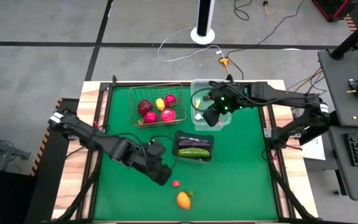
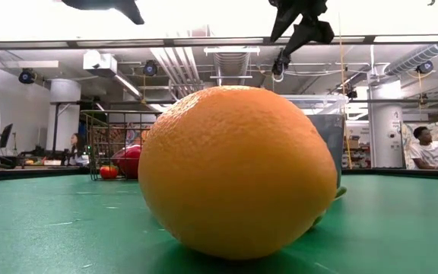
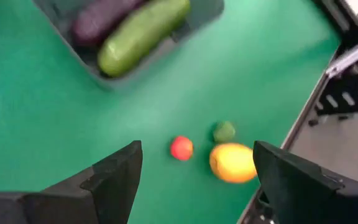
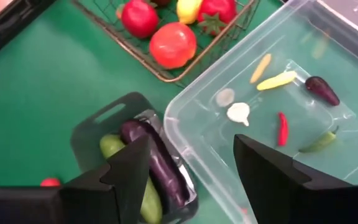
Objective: Sort produce into baskets
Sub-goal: Put the tomato into the wire basket
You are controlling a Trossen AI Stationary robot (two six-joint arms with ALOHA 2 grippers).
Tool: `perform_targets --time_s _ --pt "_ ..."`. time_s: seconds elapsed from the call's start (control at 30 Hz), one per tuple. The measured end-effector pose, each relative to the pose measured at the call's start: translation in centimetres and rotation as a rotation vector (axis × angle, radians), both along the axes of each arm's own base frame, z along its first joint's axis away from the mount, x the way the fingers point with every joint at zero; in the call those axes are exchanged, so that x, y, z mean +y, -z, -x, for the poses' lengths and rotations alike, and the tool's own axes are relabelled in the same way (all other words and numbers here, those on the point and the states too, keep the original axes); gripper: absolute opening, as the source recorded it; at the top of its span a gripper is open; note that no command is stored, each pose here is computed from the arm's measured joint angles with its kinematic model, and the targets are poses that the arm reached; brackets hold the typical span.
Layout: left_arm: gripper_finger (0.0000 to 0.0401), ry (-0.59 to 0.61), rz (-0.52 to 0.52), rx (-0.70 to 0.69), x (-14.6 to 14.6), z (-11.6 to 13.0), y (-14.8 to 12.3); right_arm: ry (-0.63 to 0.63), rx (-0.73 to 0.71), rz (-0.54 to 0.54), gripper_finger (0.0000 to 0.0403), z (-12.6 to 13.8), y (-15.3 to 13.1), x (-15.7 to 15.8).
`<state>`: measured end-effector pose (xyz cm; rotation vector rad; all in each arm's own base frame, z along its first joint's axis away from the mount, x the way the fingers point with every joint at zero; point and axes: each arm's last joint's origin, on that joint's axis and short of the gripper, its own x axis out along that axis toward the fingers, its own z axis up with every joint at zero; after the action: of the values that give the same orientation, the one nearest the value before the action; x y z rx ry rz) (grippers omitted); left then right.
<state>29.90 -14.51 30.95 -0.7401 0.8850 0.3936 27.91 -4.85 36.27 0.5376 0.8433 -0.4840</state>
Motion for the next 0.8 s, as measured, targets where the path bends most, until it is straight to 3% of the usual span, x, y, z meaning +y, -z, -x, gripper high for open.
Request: perform_targets --time_s 0.07,0.13,0.27,0.4,0.57,0.8 --pt "0.0287 0.018 0.015 0.03 -0.9 -0.8 0.8 -0.011 0.0 0.004 0.0222 0.0 0.0 0.4" --pt "0.0287 0.129 -0.017 0.061 -2.1 -1.6 1.5 -0.023 0.0 0.004 0.0222 -0.1 0.0 0.7" --pt "0.0283 0.484 -0.22 0.121 -4.8 -2.4 3.2 -0.031 -0.002 -0.004 0.0222 -0.2 0.0 1.3" --pt "0.0274 0.68 -0.356 0.163 -5.7 -3.1 4.8 -0.031 -0.007 -0.023 0.0222 -0.3 0.0 2.0" --pt "0.0264 0.865 -0.456 0.153 -6.3 -3.9 6.4 -0.015 0.022 -0.065 0.0222 0.1 0.2 3.2" --pt "0.0259 1.036 -0.56 0.15 -6.9 -4.9 8.3 0.006 0.071 -0.12 0.0222 0.9 0.3 5.4"
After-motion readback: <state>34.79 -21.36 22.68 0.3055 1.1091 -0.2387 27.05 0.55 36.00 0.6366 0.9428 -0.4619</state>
